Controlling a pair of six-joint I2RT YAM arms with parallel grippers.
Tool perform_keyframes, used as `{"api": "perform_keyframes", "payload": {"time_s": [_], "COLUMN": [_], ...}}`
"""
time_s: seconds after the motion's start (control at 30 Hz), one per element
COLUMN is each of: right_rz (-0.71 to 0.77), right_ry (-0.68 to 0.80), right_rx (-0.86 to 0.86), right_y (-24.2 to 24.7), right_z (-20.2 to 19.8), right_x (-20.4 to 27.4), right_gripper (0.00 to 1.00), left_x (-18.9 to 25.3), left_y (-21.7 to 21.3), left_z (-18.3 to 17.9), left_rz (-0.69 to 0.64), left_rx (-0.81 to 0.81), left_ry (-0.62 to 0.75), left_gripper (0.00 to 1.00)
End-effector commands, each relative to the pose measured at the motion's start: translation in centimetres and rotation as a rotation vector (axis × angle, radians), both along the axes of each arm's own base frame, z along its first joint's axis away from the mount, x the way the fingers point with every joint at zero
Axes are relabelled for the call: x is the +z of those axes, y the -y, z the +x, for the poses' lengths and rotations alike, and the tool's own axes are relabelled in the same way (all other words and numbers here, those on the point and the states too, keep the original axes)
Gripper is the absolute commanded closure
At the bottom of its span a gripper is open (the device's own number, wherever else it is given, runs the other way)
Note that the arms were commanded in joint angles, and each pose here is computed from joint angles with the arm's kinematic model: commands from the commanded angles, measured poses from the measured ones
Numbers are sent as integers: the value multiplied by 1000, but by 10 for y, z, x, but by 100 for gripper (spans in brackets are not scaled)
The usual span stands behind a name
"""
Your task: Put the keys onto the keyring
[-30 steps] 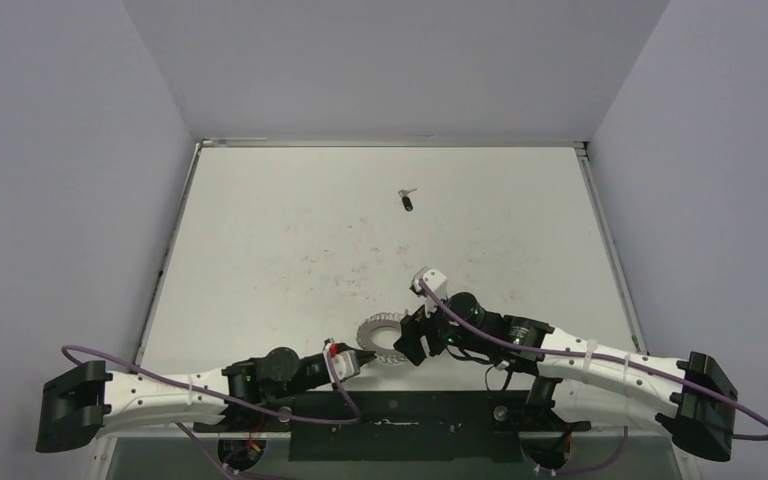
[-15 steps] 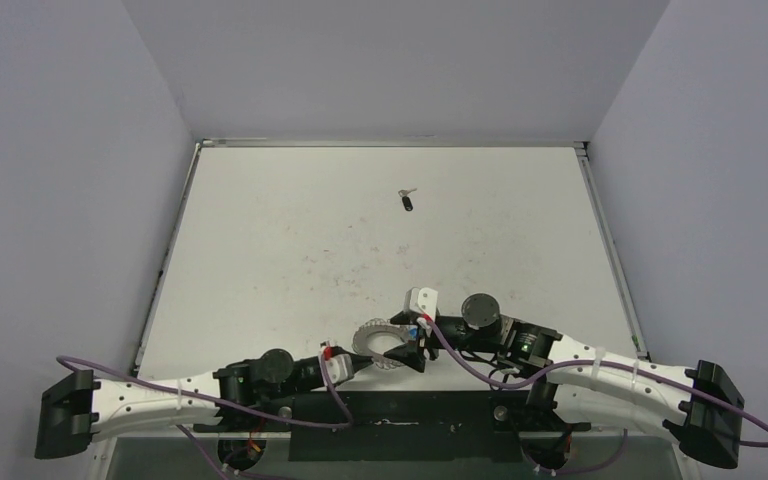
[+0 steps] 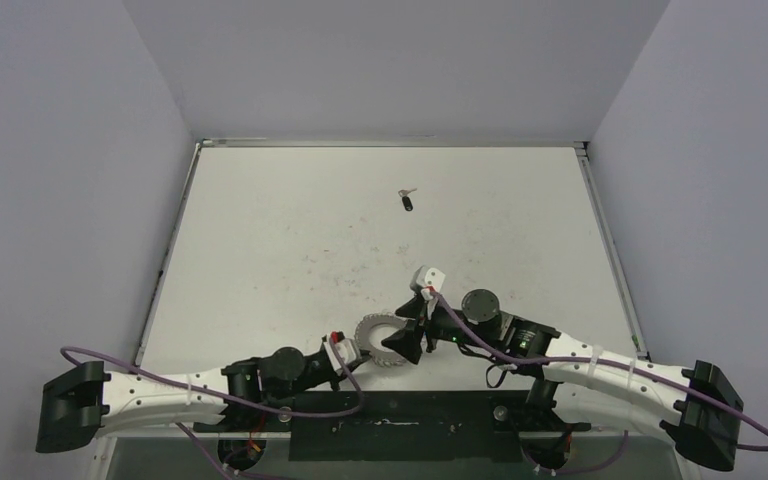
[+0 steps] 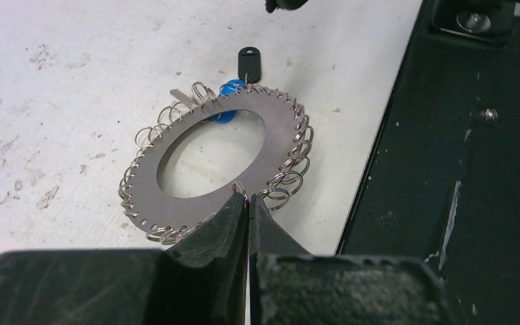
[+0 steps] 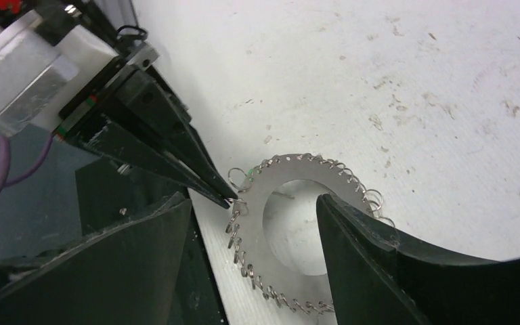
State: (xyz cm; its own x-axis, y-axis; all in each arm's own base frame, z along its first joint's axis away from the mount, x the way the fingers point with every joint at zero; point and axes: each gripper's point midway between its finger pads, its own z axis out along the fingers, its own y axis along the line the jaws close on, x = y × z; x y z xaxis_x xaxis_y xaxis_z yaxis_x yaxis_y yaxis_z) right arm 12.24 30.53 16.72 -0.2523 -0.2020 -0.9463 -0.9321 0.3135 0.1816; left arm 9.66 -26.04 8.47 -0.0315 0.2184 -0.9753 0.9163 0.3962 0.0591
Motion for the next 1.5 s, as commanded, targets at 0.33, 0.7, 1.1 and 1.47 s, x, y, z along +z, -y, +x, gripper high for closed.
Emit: {"api": "perform_keyframes", "payload": {"time_s": [0.33, 0.7, 1.1, 1.47], "right_rz": [-152, -272, -353, -437], "right_ry": [-519, -634, -569, -401], "right_rx": [-655, -587, -546, -568], "right_y": [77, 80, 84, 78], "right_z": [54, 27, 20, 13], "right_x": [-83, -120, -115, -102], "right_gripper": [32, 33, 44, 52], "left_x": [2, -15, -1, 1], "left_y": [12, 18, 7, 15], "left_z": [41, 46, 46, 42], "left_rz": [-54, 18, -7, -14], "left_rx": [356, 387, 405, 484], "left_ry": [-200, -215, -215, -387], "left_gripper": [100, 90, 46, 35]}}
